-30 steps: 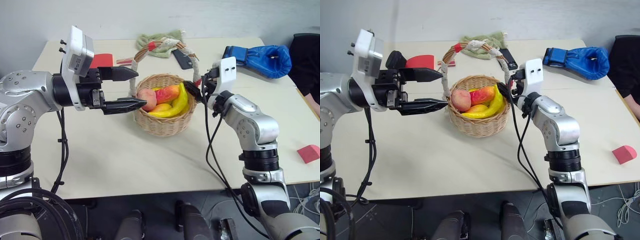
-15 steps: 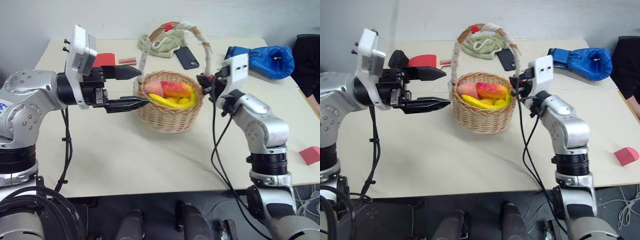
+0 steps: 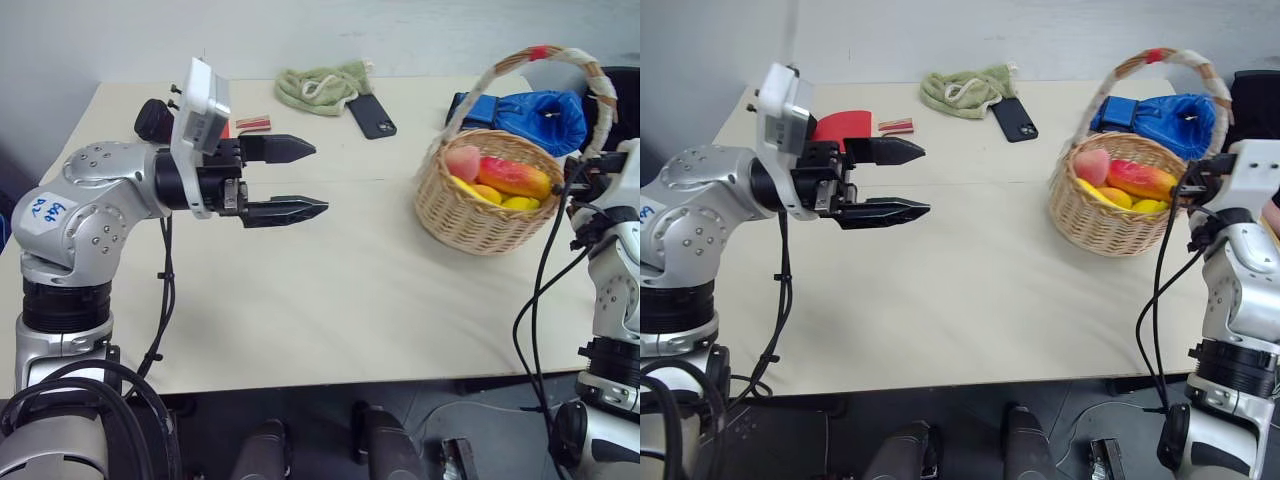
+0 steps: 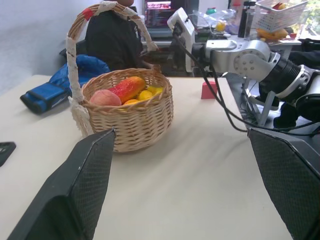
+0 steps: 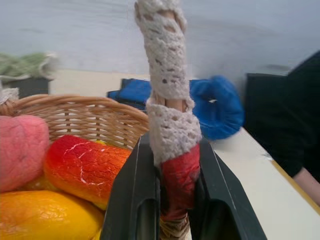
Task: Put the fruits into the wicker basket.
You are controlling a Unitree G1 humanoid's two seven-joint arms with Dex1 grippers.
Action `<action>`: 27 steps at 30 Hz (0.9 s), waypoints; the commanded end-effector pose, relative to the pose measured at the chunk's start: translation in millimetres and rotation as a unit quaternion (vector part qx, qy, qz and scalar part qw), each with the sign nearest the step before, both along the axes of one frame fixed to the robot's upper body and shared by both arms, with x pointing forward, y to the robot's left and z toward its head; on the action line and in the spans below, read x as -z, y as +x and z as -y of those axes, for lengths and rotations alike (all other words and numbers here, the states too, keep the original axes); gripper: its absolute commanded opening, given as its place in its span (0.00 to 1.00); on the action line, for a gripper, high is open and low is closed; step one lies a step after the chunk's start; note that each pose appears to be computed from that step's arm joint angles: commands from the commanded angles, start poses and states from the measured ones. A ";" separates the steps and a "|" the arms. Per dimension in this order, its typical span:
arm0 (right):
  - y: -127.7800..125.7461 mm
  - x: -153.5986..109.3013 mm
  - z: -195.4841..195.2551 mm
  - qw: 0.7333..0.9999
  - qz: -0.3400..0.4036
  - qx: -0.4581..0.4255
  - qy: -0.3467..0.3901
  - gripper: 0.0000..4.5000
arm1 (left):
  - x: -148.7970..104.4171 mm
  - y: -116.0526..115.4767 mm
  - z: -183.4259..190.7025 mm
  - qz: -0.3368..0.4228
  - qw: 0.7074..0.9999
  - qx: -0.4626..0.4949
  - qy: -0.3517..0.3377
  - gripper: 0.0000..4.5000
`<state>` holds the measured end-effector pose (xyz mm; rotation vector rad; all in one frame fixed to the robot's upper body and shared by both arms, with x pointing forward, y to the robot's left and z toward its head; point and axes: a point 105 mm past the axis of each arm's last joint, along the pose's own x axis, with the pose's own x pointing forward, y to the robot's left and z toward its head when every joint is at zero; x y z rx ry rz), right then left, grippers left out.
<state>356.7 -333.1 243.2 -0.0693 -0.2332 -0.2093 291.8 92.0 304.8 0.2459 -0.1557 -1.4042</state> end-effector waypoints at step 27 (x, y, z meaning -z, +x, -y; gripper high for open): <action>-180.8 -48.3 32.5 0.965 -0.192 -0.178 -0.018 0.98 | 1.0 16.8 -42.5 -0.022 1.000 -0.015 -0.014 0.99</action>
